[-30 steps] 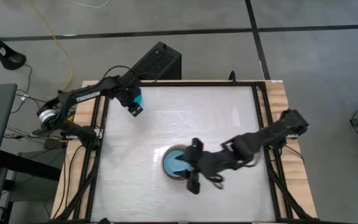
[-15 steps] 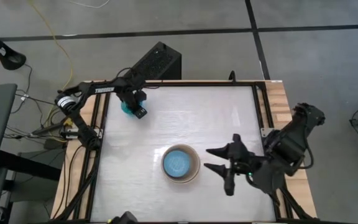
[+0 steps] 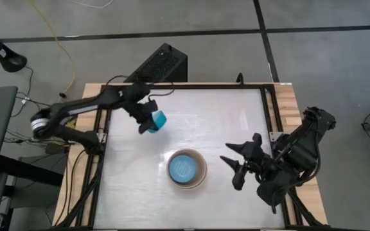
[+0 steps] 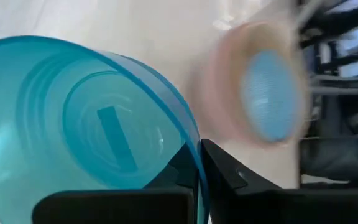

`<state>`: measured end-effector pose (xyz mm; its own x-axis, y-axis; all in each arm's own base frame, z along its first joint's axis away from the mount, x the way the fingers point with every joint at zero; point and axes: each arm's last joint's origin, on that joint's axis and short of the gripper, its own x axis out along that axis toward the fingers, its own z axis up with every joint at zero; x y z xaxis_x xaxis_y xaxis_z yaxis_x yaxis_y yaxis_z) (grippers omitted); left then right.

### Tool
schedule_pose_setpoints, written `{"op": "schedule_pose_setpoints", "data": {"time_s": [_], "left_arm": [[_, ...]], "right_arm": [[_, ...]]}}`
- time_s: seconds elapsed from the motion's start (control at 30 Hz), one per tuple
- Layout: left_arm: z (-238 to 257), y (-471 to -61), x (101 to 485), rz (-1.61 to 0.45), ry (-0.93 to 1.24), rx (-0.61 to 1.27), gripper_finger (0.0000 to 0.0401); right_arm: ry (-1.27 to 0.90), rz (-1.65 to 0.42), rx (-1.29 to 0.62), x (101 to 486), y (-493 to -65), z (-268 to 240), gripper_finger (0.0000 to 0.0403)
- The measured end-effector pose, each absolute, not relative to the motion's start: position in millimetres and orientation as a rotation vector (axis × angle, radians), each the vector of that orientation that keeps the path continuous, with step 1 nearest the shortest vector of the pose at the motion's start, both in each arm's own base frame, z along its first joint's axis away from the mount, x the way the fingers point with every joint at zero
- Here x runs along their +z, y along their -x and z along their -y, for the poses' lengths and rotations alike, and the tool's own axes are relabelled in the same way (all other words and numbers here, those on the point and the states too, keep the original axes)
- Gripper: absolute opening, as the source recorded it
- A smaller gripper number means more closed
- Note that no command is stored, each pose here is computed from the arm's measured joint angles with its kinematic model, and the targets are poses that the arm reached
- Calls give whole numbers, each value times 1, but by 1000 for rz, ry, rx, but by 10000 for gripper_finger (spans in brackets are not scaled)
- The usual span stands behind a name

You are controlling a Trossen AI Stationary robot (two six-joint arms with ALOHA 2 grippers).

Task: Nest bowls inside each other
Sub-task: Stack the light blue bowl on top of the blue patterned bowl

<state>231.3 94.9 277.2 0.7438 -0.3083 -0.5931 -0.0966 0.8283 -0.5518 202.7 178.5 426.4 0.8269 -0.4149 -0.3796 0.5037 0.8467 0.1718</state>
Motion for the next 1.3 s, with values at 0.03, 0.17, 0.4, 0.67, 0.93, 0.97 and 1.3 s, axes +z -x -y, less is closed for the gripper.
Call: {"op": "schedule_pose_setpoints", "data": {"time_s": [0.03,0.17,0.4,0.67,0.93,0.97,1.3], "left_arm": [[-83,-232,288,-679,578,-155,0],[-37,-236,321,-516,533,-213,0],[29,-244,323,-493,478,-159,0],[93,-279,289,-588,399,-167,0],[125,-333,278,-789,224,-168,0],[129,-341,275,-832,193,-167,0],[150,-397,250,-1180,-23,-175,0]], "right_arm": [[-271,-344,-513,425,-201,-176,193],[-265,-367,-565,420,-195,-170,193],[-265,-376,-585,418,-192,-167,193],[-272,-375,-586,418,-192,-168,193],[-293,-385,-576,418,-191,-169,193],[-295,-392,-573,418,-191,-169,193],[-319,-411,-536,417,-184,-176,193]]}}
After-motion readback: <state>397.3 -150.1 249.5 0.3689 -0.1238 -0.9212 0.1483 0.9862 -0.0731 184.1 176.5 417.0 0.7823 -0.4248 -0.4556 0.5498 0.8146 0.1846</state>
